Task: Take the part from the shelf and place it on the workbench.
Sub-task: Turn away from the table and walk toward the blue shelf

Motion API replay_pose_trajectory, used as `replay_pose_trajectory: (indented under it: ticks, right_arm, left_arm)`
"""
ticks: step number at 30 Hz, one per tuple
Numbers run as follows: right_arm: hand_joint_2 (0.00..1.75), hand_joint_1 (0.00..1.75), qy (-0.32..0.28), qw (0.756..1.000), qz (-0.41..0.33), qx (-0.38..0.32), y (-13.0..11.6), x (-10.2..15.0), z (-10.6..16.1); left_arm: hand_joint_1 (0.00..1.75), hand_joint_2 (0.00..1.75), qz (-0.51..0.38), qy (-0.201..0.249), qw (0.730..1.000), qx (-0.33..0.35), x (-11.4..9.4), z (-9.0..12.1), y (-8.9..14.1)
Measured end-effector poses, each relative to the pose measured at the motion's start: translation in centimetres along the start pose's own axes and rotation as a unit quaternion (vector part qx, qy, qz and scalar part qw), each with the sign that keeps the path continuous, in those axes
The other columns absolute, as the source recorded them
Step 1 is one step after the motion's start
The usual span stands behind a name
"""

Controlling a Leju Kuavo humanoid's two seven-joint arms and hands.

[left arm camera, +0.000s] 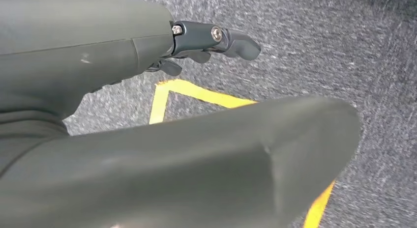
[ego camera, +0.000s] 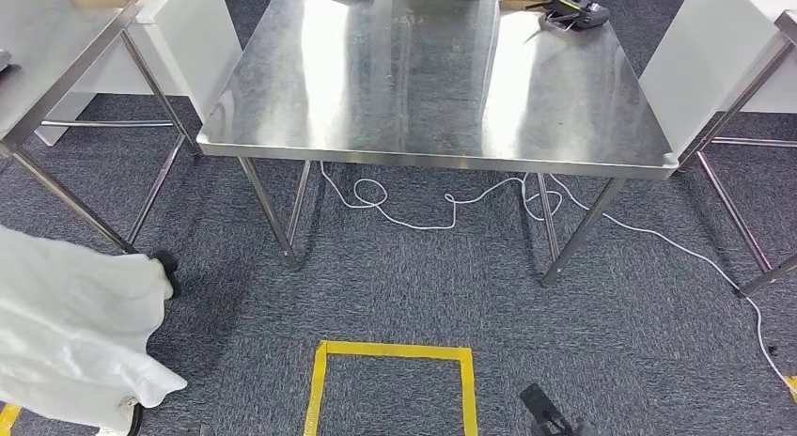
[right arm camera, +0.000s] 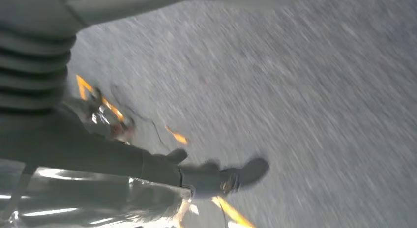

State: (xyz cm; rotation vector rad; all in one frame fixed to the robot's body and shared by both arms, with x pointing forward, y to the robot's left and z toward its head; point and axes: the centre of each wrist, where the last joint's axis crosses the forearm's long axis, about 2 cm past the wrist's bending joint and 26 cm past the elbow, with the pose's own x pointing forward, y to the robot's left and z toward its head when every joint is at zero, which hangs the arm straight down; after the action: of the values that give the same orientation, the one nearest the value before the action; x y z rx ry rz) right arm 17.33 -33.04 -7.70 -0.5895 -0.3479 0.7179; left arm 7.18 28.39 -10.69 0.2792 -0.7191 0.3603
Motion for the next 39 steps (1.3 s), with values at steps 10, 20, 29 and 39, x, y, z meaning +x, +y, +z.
replay_pose_trajectory:
  ticks: [10, 20, 29, 39]
  right_arm:
    - [1.75, 0.00, 0.034, 0.993, 0.001, 0.112, 7.5, -2.6, 3.1]
    - [1.75, 0.00, 0.045, 0.986, -0.043, 0.152, 9.1, -2.8, 4.0]
    - [1.75, 0.00, 0.057, 0.981, -0.082, 0.168, 9.9, -3.4, 4.4]
    - [1.75, 0.00, 0.056, 0.976, -0.117, 0.175, 10.0, -3.6, 4.5]
  left_arm:
    - [0.00, 0.00, -0.017, -0.007, 1.000, -0.009, 1.6, -0.8, -1.0]
    - [0.00, 0.00, -0.025, -0.008, 0.999, -0.023, 2.3, -0.9, -2.1]
    - [0.00, 0.00, -0.037, 0.000, 0.999, -0.029, 1.8, -0.5, -2.4]
    - [0.00, 0.00, -0.039, -0.009, 0.999, -0.032, 2.5, -0.9, -2.7]
